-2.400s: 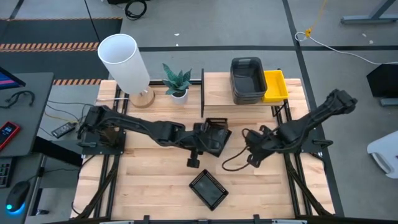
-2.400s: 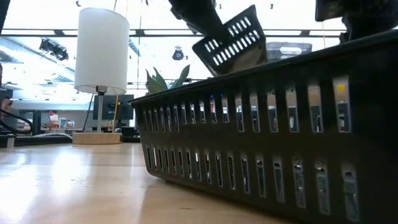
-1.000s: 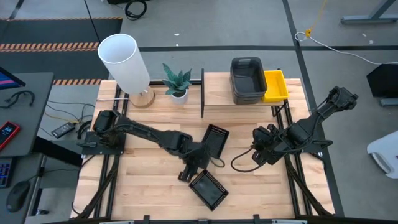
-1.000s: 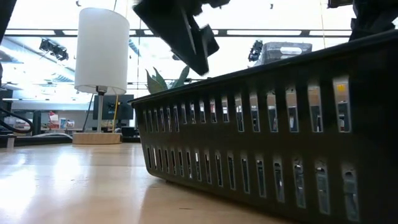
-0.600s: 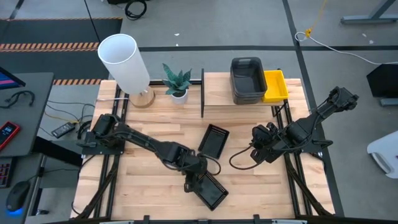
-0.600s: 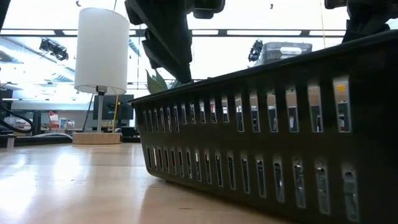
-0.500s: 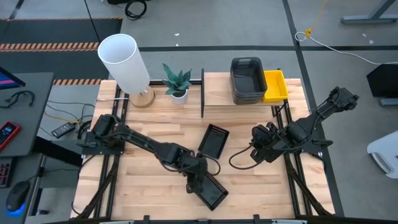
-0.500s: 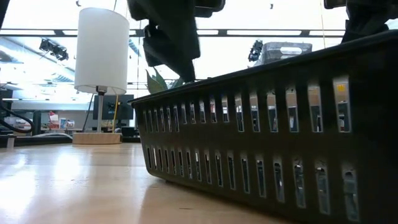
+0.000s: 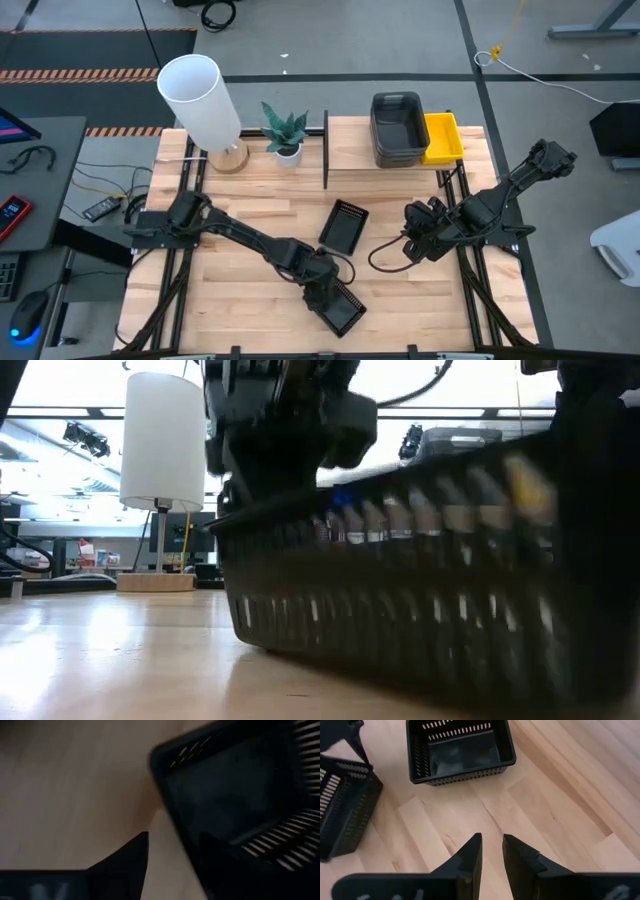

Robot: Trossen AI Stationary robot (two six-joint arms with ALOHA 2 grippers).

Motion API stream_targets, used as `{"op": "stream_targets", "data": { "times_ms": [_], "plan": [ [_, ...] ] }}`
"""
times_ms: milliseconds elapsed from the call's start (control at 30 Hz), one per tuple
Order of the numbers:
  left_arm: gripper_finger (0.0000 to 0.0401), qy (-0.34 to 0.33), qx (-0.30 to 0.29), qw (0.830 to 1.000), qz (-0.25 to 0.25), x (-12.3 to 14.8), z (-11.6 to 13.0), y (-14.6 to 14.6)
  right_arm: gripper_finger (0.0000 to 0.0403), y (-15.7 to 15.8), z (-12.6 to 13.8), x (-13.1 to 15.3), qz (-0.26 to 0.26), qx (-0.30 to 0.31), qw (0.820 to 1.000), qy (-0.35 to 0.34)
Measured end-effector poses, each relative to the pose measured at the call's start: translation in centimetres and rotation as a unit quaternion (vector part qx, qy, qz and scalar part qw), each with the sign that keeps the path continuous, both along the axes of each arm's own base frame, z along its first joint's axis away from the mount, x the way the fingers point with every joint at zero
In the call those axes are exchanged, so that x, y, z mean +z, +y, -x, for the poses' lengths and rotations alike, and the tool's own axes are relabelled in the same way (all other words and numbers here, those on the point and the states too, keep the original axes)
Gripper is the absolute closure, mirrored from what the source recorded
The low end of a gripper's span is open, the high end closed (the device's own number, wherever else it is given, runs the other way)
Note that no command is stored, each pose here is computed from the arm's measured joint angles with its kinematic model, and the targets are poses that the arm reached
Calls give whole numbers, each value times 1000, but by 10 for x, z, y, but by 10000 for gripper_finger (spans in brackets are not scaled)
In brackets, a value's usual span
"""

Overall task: Stack baskets on shelf by color
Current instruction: Stack the bottom black bin on top of the top black stacked bins

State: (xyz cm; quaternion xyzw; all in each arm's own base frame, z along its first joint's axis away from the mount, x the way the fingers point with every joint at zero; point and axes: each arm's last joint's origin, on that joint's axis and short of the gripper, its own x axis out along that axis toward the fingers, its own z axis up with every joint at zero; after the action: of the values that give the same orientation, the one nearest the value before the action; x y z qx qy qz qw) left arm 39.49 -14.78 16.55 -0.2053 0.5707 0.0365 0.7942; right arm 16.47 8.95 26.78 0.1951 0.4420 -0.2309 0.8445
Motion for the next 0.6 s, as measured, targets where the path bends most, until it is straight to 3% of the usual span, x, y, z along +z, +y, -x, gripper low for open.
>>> {"op": "stream_targets", "data": {
  "times_ms": [133, 300, 467, 600],
  "plan": [
    [268, 8, 0, 1000, -3, -6, -1, 0, 321, 0, 0, 0, -2, 3, 1000, 2],
    [379, 16, -3, 1000, 14, -4, -3, 10, 321, 1, 0, 0, -6, 12, 1000, 3],
    [394, -17, -17, 999, 29, 34, -6, 27, 321, -2, 3, 6, -8, 14, 1000, -14],
    [396, -51, -56, 997, -12, 80, -10, 57, 321, -6, 8, 16, 4, 21, 999, -42]
  ]
}}
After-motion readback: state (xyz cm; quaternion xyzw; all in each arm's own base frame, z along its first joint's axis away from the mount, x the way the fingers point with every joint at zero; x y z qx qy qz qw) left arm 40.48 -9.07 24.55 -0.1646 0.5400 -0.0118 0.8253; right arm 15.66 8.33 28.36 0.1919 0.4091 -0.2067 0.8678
